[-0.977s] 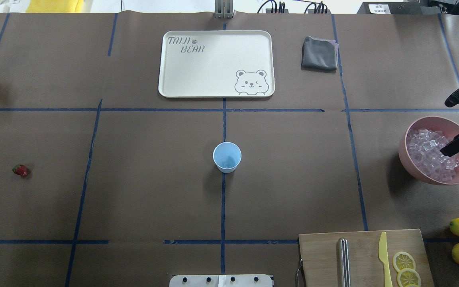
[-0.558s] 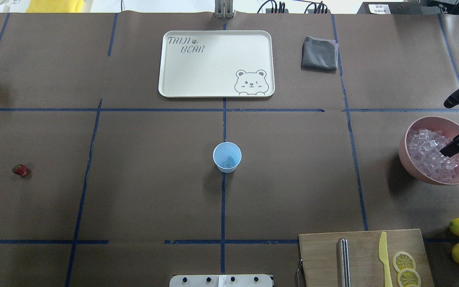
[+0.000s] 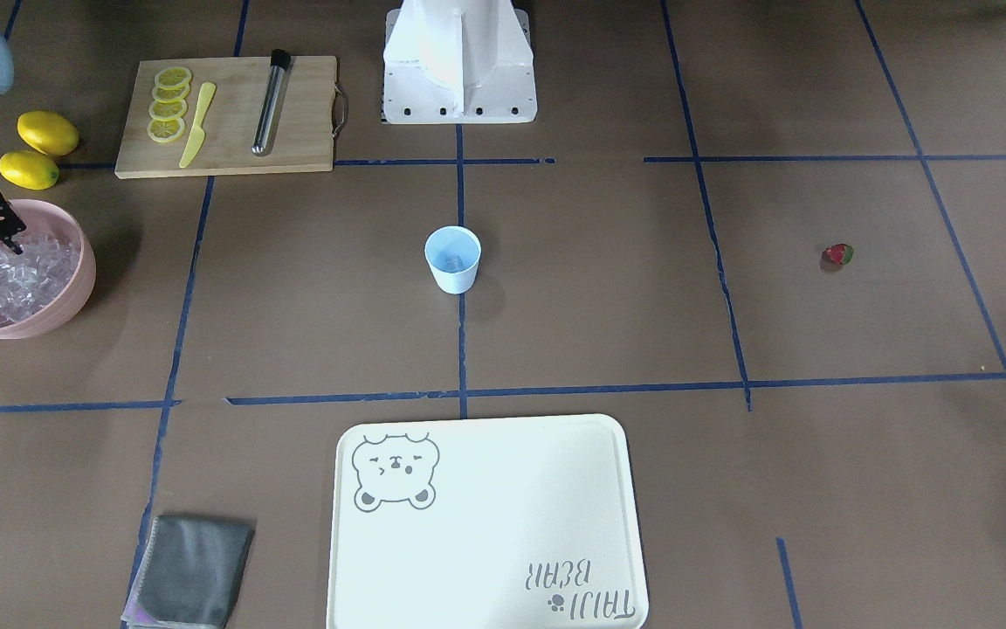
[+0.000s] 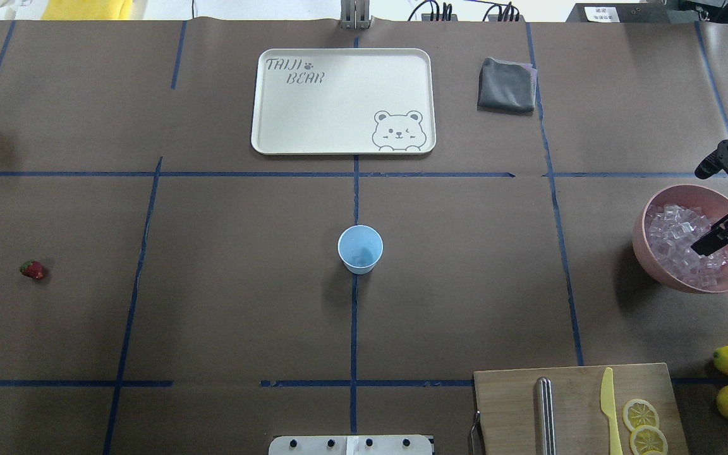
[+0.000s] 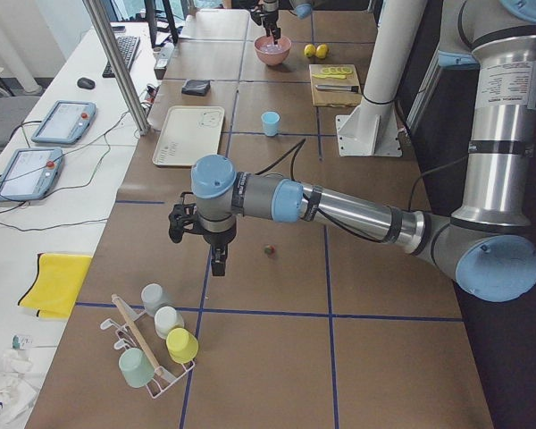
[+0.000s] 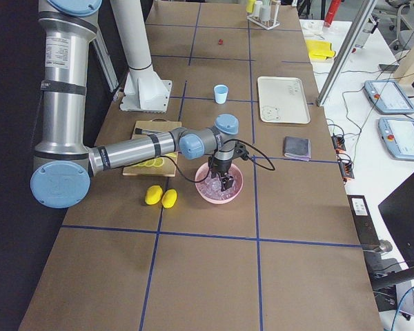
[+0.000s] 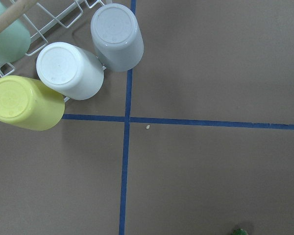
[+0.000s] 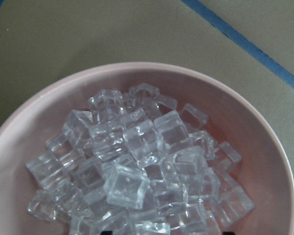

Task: Put ice and strawberries in cup
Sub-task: 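Grasp another ice cube with the right gripper and lift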

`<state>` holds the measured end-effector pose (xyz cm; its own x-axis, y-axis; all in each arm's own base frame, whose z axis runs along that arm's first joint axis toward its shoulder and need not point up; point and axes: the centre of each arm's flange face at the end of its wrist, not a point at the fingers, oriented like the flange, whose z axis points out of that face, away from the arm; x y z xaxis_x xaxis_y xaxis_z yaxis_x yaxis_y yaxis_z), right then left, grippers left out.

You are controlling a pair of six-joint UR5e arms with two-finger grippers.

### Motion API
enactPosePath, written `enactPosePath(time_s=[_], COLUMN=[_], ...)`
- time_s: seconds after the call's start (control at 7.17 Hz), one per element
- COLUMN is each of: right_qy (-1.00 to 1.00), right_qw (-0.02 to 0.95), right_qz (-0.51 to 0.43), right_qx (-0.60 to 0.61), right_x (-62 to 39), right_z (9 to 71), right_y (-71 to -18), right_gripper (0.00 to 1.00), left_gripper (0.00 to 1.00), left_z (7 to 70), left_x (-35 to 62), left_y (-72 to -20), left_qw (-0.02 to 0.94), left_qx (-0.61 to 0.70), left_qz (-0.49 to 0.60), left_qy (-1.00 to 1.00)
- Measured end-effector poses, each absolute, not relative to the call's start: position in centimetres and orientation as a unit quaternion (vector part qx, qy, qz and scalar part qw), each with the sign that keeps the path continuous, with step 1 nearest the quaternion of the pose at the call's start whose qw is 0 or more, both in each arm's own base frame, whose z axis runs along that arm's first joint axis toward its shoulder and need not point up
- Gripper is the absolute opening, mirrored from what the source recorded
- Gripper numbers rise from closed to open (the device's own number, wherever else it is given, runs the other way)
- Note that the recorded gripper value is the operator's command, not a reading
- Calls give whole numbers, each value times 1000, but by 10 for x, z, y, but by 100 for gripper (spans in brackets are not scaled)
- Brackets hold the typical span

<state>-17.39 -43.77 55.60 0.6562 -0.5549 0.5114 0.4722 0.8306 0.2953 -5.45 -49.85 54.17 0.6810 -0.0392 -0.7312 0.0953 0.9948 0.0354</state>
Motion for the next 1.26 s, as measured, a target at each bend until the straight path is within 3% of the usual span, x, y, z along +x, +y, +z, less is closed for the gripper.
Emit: enactPosePath(time_s=[0.42,0.84,1.12,1.26], right_qy=[-309,-308,-307,-307], right_qw=[905,906,906,906], right_qz=[-285,-285,-285,-285], right_qx=[62,55,54,53], right_x=[-176,-177,-177,-177], right_z=[559,565,566,566], right_y=[-436,-435,-435,-435], right_gripper=[72,63,49,32], left_gripper=[100,100,100,100], left_z=[542,541,541,542], left_x=[-55,-55,-55,-55], left_y=[-499,-499,-499,-499], left_qw=[916,916,916,916], left_qx=[35,36,36,35], left_qz=[-37,-36,-37,-37], left_qy=[398,398,398,398])
